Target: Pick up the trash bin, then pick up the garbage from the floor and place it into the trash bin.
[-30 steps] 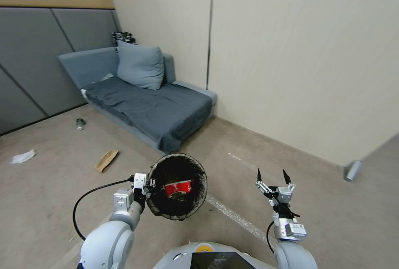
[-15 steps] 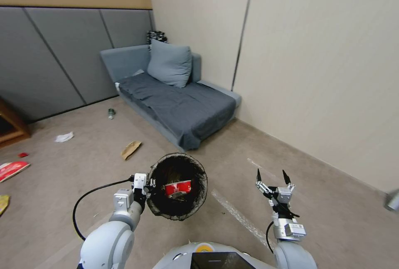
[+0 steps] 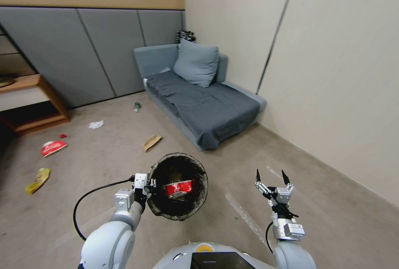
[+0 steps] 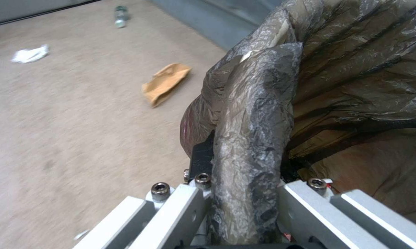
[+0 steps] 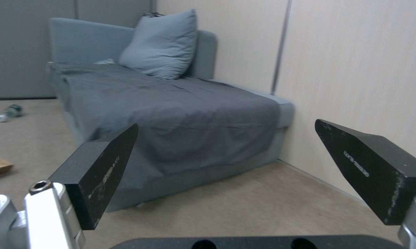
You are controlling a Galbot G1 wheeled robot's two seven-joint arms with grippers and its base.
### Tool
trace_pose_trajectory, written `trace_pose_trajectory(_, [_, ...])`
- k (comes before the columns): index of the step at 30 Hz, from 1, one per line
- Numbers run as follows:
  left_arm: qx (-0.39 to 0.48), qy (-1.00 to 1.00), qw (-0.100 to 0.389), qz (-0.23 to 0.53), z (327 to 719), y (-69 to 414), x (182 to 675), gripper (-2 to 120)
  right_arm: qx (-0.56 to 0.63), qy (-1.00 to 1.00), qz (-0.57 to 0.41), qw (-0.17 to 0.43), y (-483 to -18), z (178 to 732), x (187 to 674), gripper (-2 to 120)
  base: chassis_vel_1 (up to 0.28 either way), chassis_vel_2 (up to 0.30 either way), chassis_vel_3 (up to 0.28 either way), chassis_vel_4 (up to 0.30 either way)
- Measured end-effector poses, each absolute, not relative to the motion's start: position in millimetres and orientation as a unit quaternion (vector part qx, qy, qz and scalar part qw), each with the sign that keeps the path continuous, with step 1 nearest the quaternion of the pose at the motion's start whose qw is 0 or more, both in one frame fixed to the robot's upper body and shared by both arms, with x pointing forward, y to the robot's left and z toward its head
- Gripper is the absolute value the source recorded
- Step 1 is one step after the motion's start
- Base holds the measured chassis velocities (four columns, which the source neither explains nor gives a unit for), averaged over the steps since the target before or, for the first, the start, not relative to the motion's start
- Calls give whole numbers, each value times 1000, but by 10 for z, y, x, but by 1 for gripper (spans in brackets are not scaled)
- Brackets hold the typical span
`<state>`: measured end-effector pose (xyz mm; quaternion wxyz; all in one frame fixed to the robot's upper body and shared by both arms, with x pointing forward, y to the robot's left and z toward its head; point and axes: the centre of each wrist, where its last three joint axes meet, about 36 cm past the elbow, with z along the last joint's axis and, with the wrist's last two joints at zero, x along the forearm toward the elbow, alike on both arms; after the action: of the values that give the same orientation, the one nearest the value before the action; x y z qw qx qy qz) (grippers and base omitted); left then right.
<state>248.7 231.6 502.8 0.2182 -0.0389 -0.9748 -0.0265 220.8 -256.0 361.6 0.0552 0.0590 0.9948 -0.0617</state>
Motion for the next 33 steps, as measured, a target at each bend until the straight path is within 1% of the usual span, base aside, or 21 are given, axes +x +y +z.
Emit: trace_pose_trajectory(33, [-39,-975,215,-27,5022,2315,2495,1,63,995,-63,52,-2557,3615,2214,100,99,100,102,98])
